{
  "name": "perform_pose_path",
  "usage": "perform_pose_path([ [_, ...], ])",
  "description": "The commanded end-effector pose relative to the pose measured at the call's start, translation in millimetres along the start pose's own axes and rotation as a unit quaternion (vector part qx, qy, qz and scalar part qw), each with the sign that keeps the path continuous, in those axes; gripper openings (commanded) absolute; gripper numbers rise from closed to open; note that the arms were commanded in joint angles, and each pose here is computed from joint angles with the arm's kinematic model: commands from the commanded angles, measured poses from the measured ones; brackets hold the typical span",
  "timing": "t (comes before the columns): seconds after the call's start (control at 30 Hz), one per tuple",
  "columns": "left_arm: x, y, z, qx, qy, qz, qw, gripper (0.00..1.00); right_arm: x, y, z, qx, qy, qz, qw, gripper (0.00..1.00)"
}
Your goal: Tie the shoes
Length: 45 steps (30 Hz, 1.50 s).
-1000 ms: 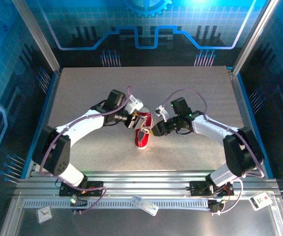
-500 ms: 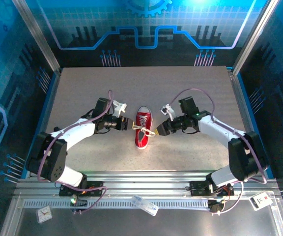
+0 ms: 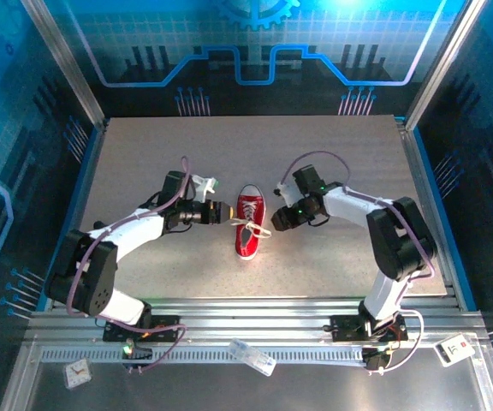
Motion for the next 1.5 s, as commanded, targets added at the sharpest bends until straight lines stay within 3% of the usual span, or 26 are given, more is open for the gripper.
perform_pose_path([
  [0.0,-3,6,7,0.035,0.005,0.025,0.999,0.52,-4,22,-6,0.06,0.01,-0.02,0.998,0.46],
  [0.27,-7,16,12,0.065,0.009,0.038,0.997,0.52,-13,43,-2,0.109,0.021,-0.053,0.992,0.5],
  [0.97,-15,21,13,0.086,0.01,0.051,0.995,0.52,-26,52,3,0.122,0.043,-0.086,0.988,0.52],
  [1.07,-13,22,12,0.088,0.005,0.044,0.995,0.52,-28,51,1,0.118,0.046,-0.079,0.989,0.4],
  [1.13,-11,23,12,0.089,-0.002,0.039,0.995,0.52,-27,51,2,0.12,0.044,-0.078,0.989,0.25],
  [1.27,-9,27,11,0.097,-0.011,0.041,0.994,0.52,-22,50,6,0.123,0.037,-0.077,0.989,0.03],
  [1.47,-7,23,6,0.089,-0.022,0.057,0.994,0.52,-10,49,9,0.119,0.013,-0.08,0.99,0.0],
])
Point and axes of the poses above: each hand's point on the last joint's axis, 136 mm out from that joint toward the fingers, its own x axis back along the fingers, its own y axis along the line the jaws close on, z = x × y, the point moved 8 cm from there along x, back along the fingers, and after that the axes turned 9 degrees about -x, right-handed, at the moved point
